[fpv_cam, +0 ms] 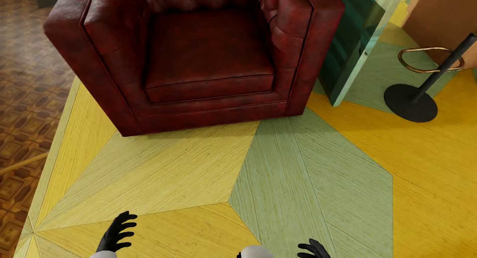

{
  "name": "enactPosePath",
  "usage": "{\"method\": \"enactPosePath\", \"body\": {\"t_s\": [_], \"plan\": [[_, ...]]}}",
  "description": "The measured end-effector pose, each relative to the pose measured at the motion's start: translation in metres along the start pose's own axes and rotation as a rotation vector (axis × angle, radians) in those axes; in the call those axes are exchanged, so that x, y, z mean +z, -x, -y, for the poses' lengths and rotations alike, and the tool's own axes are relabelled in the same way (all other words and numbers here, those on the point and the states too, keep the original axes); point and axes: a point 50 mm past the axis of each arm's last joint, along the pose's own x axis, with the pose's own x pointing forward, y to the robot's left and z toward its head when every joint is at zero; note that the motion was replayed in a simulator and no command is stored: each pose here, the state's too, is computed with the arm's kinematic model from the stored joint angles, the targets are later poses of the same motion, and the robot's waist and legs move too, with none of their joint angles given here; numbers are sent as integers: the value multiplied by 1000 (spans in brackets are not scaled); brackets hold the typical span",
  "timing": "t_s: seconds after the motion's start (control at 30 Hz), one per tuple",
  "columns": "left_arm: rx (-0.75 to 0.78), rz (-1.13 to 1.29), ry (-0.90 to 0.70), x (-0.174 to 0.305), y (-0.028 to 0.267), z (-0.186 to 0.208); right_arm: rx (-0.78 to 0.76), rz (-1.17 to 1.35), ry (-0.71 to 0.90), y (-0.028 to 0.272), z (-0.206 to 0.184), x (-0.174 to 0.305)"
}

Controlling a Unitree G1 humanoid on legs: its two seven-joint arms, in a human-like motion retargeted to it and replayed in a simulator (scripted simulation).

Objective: Walk towards armchair

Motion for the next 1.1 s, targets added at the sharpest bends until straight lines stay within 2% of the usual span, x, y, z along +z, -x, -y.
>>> {"method": "enactPosePath", "body": {"t_s": [0.07,0.1,0.13,0.17,0.23,0.27,0.33,0.37,0.4,0.53,0.63,0.67,0.73,0.8,0.83,0.9,0.97,1.1], "plan": [[-40,189,116,61,-6,41,-48,-98,27,16,11,-27],[-103,213,136,69,-7,66,-38,-246,87,22,2,-62],[-161,217,125,66,-4,78,5,-323,171,21,-15,-75],[-181,201,72,55,-4,67,-11,-311,261,19,-8,-64],[-147,23,-20,0,-1,30,-97,-161,248,3,-3,-14],[-138,-36,-80,-14,6,19,-85,-102,271,-1,-11,2],[-134,-92,-124,-19,10,21,-81,-43,278,0,0,5],[-161,-125,-98,-21,12,41,-49,-64,359,0,3,-7],[-181,-109,-84,-17,12,49,-43,-19,352,-3,2,1],[-104,40,24,-6,4,12,17,190,158,5,-19,24],[-131,118,90,17,8,46,7,-25,147,8,10,-17],[-133,96,69,9,12,46,-20,-80,158,6,16,-18],[-124,3,36,-10,14,35,-60,-133,143,8,6,-25],[-136,-90,-42,-30,14,20,-42,-44,108,1,-10,0],[-137,-81,-44,-26,13,19,-11,-36,110,-1,-15,2],[-154,-59,57,-14,13,40,-36,-66,69,3,5,-10],[-155,-52,105,-17,15,40,-42,-78,27,4,1,-16],[-208,-42,63,-23,17,31,-7,40,88,-8,-15,18]]}}
